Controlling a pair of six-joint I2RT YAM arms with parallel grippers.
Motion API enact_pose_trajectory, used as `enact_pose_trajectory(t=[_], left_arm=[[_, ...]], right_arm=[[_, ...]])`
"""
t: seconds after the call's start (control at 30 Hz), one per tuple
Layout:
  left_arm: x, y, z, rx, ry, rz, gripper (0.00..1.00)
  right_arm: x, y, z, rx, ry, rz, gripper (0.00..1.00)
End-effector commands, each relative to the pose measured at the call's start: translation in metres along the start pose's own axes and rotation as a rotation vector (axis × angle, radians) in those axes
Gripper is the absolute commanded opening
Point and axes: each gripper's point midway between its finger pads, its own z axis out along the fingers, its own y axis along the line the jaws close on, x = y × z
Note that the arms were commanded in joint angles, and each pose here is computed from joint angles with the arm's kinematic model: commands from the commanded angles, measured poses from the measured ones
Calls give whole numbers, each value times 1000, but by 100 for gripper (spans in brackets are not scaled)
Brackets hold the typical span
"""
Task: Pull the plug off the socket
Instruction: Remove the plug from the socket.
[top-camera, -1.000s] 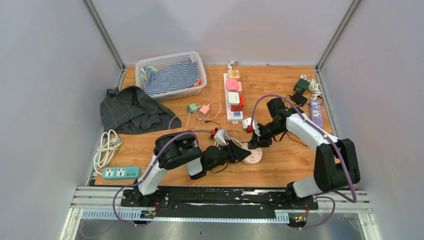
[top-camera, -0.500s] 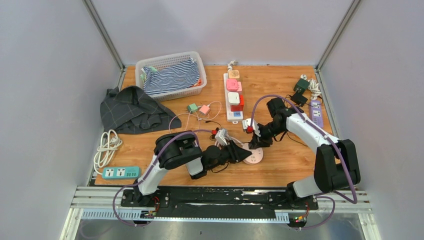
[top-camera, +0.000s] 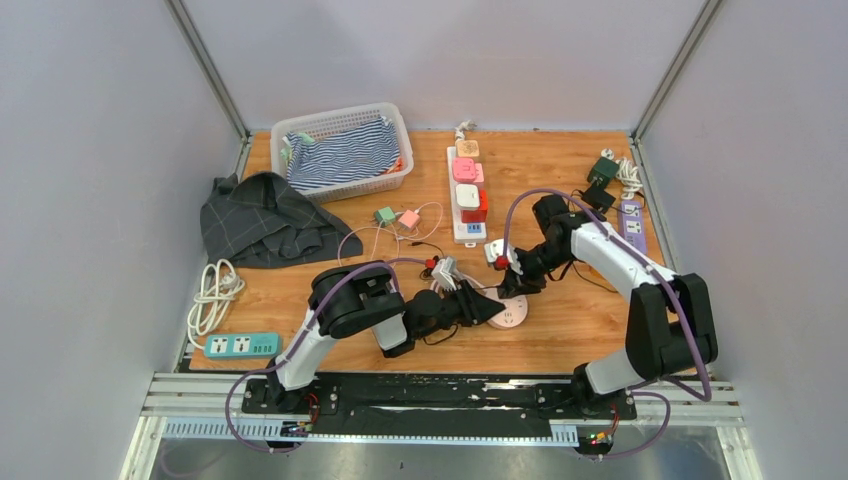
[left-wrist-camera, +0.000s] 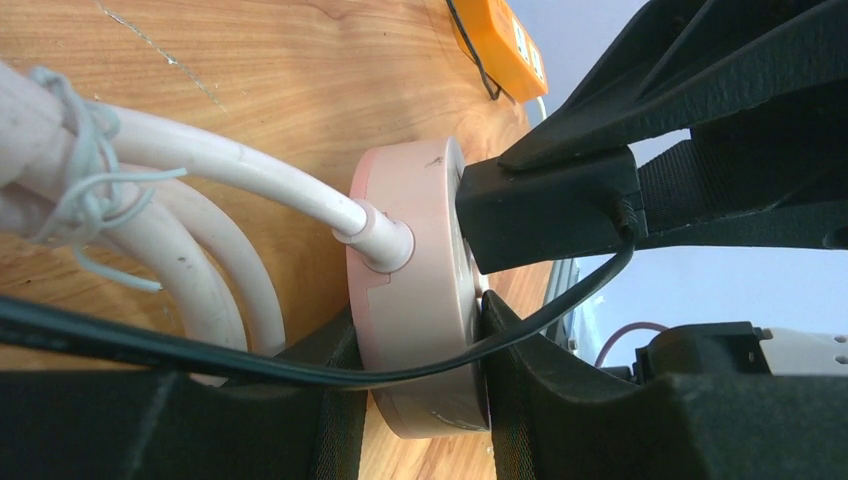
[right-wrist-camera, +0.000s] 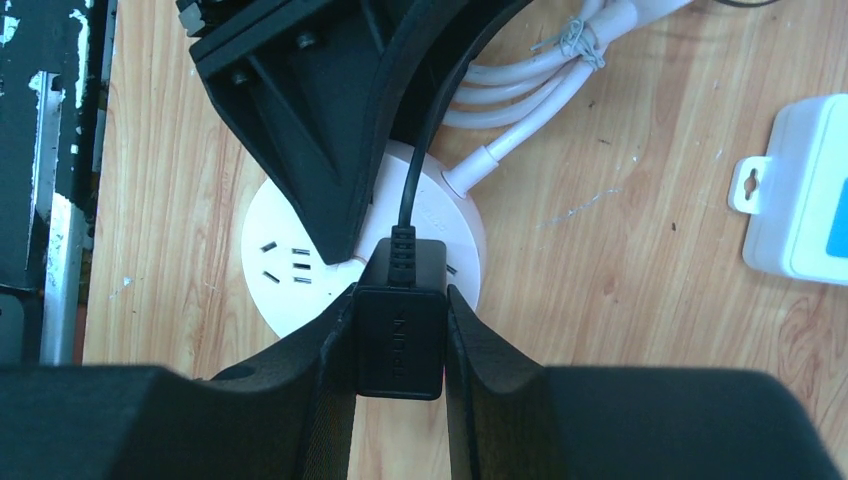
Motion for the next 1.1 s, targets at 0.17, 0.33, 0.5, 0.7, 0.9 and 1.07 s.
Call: enact_pose_trajectory(t=[0.17, 0.33, 0.5, 0.7, 0.9, 1.07], left_arm=[[15, -42, 4, 177, 52, 69, 7], [15, -42, 4, 177, 51, 68, 7], [15, -43, 4, 178, 50, 68, 7], [16, -42, 4, 178, 50, 64, 7], [16, -41, 4, 177, 50, 61, 7], [16, -42, 4, 178, 50, 63, 6]], right_arm=[[-12, -25, 2, 116, -34, 118, 0], [5, -40, -5, 197, 6, 172, 0], [-24, 8, 9, -35, -163, 80, 0], [-40, 38, 17, -238, -230, -6, 0], [-7, -16, 10, 48, -27, 95, 0], [7, -28, 5, 115, 6, 150, 0]])
